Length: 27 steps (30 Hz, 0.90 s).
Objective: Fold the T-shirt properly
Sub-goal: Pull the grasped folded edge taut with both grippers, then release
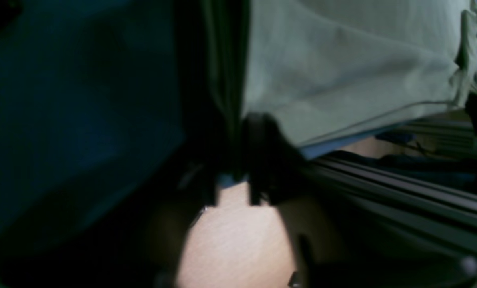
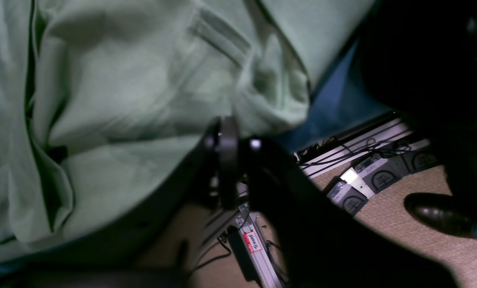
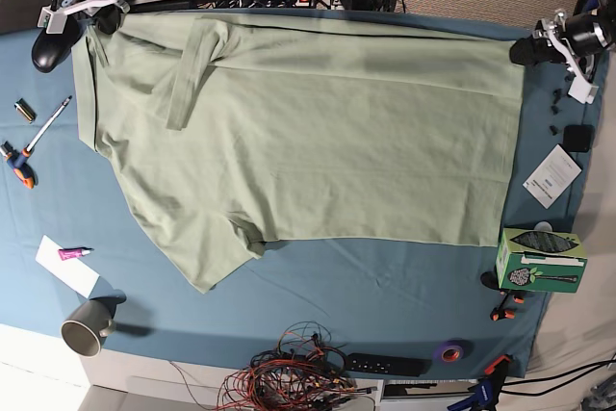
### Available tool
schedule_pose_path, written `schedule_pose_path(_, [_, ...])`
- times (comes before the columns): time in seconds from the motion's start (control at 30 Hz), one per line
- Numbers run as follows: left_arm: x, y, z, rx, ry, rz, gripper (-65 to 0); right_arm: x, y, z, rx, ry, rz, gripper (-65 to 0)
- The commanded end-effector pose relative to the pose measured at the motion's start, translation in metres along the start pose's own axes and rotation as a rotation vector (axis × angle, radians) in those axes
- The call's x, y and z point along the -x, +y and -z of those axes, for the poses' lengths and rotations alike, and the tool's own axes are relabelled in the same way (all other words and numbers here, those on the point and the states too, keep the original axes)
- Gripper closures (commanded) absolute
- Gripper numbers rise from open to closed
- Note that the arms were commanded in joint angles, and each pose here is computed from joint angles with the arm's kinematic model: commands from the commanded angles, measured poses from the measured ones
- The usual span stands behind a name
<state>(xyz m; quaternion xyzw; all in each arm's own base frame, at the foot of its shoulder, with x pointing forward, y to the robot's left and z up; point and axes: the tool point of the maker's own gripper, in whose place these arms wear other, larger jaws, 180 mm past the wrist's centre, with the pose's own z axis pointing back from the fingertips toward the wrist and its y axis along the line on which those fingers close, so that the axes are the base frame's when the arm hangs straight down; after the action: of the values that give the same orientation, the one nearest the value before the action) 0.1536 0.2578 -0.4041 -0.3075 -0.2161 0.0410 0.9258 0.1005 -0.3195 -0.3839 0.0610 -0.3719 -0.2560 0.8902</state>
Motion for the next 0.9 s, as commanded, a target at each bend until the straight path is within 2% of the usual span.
schedule_pose_path(0.0, [0.012,0.013,-0.007,-0.062,0.074,0.020,-19.0,-0.009,-0.004,-0.006,0.005,-0.028,-0.012,-13.9])
schedule_pose_path(0.07, [0.012,0.012,-0.007,-0.061,0.074,0.021,-20.1,-0.009,-0.003,-0.006,0.000,-0.026,-0.007,-19.4])
schedule_pose_path(0.4, [0.012,0.011,-0.007,-0.055,0.083,0.043,-20.1,0.004,-0.005,-0.014,-0.006,0.013,0.017,-19.4])
schedule_pose_path(0.67, [0.003,0.003,-0.009,-0.073,0.084,0.117,-20.1,0.013,-0.010,-0.020,0.009,0.039,0.015,-19.4])
schedule_pose_path(0.87, [0.001,0.002,-0.010,-0.077,0.082,0.127,-20.1,0.016,-0.011,-0.022,0.010,0.049,0.015,-19.4])
